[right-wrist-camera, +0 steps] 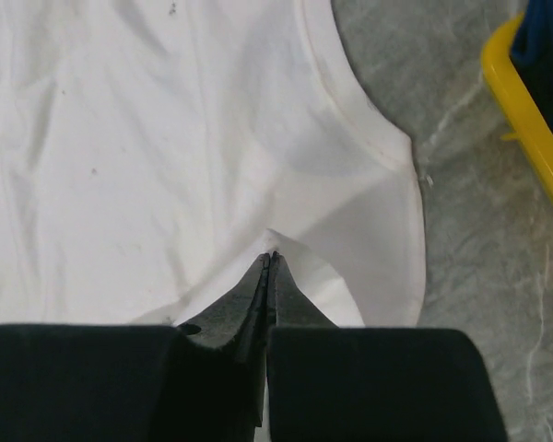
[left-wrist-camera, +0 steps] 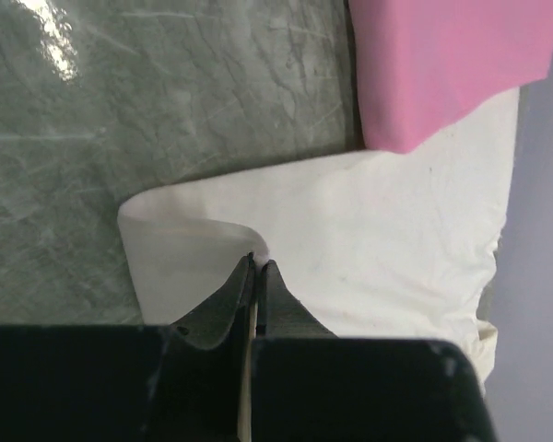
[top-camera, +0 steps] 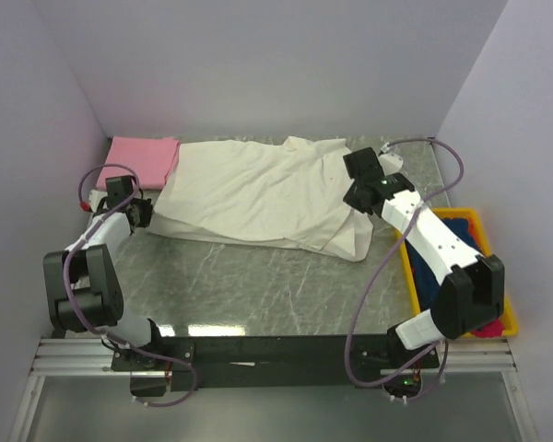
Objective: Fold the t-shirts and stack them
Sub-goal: Fold the tshirt
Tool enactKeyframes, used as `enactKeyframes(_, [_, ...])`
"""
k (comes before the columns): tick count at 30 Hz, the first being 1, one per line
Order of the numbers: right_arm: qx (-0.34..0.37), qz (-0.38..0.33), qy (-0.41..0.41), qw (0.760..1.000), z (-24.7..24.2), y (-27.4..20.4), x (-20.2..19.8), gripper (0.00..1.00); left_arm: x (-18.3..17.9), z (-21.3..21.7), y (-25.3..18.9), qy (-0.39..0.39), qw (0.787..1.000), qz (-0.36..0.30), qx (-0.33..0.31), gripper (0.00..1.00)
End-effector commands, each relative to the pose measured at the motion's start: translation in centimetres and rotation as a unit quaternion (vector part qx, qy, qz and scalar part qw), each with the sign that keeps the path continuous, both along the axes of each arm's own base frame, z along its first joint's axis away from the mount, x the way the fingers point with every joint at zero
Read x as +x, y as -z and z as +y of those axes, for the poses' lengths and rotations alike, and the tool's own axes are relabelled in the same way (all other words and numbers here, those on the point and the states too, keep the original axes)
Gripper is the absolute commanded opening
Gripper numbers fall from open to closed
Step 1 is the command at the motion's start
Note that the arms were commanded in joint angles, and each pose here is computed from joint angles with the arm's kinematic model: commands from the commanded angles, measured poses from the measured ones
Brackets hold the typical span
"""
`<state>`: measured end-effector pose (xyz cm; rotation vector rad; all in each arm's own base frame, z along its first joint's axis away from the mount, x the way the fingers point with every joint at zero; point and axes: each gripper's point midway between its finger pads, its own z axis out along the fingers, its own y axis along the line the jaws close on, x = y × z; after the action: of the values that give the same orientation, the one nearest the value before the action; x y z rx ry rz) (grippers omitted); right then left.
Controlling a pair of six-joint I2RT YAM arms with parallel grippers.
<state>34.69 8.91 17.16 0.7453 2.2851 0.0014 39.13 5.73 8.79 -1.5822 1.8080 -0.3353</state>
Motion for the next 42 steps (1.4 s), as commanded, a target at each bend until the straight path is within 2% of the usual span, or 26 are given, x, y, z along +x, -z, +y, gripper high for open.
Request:
enactKeyframes(1, [-0.011, -0.018, -0.011, 1.0, -0.1, -1.3, 3.0, 0.0, 1.8, 1.0, -1.3, -0.019, 1.0, -0.011, 0.01, 0.01])
enactKeyframes(13, [-0.014, -0.017, -0.01, 1.0, -1.2, -1.4, 7.4, 0.0, 5.8, 1.8, -2.0, -0.013, 1.0, -0.013, 0.015, 0.01])
enactKeyframes(21, [-0.009, -0.006, -0.007, 1.0, -1.7, -0.2, 8.6, 0.0, 8.3, 1.1, -0.9, 0.013, 1.0, -0.006, 0.01, 0.01])
enactKeyframes(42, [-0.002, -0.003, -0.011, 1.0, -2.4, 0.8, 11.2, 0.0, 9.4, 0.5, 1.5, 0.018, 1.0, 0.013, 0.009, 0.01])
